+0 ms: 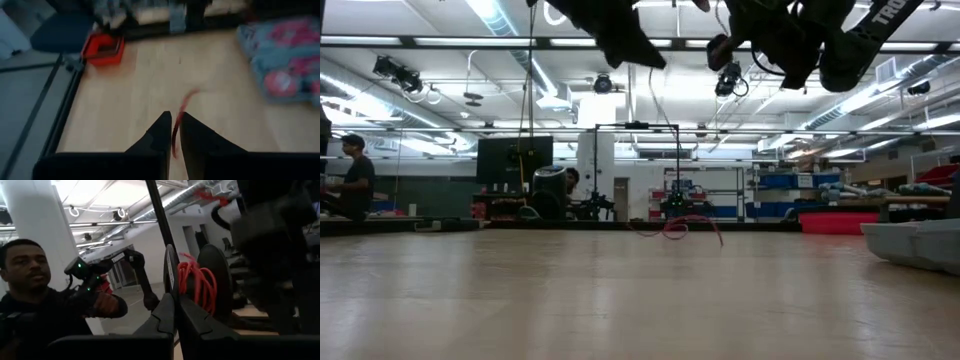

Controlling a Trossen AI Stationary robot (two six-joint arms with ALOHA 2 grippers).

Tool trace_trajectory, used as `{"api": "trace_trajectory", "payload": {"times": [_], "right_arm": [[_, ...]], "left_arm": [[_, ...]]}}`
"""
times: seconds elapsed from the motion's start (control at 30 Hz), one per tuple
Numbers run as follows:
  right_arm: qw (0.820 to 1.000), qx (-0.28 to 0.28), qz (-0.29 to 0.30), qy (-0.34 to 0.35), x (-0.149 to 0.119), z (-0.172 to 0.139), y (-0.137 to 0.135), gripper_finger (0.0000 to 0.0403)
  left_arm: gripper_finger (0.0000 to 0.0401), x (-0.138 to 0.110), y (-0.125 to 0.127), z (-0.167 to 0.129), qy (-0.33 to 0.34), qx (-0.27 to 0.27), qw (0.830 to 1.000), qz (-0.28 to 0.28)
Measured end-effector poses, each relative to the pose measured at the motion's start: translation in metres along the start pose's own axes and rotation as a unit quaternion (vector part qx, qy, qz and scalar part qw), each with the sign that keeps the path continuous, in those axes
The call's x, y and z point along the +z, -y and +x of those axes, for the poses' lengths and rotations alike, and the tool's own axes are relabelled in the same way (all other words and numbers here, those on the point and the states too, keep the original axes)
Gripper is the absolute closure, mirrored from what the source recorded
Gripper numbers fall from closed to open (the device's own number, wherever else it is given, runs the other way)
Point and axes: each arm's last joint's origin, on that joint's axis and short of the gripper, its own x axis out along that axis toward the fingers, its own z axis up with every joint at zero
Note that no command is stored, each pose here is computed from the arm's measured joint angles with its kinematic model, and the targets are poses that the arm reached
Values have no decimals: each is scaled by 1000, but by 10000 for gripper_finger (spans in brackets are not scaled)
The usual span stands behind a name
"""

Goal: Coil cords
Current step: Coil the wire

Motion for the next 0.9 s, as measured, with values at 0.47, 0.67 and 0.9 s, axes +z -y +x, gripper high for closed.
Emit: {"api": "trace_trajectory", "payload": {"times": [0.47,0.67,0.9], "right_arm": [[997,-47,-41,38,10,-11,3,399],[995,-51,-79,43,10,-9,2,399],[987,-72,-135,53,10,-9,3,399]], "left_arm": [[359,-5,4,5,36,-10,999,-22],[359,-12,3,17,118,17,988,-103],[325,-17,4,21,229,40,966,-115]]}}
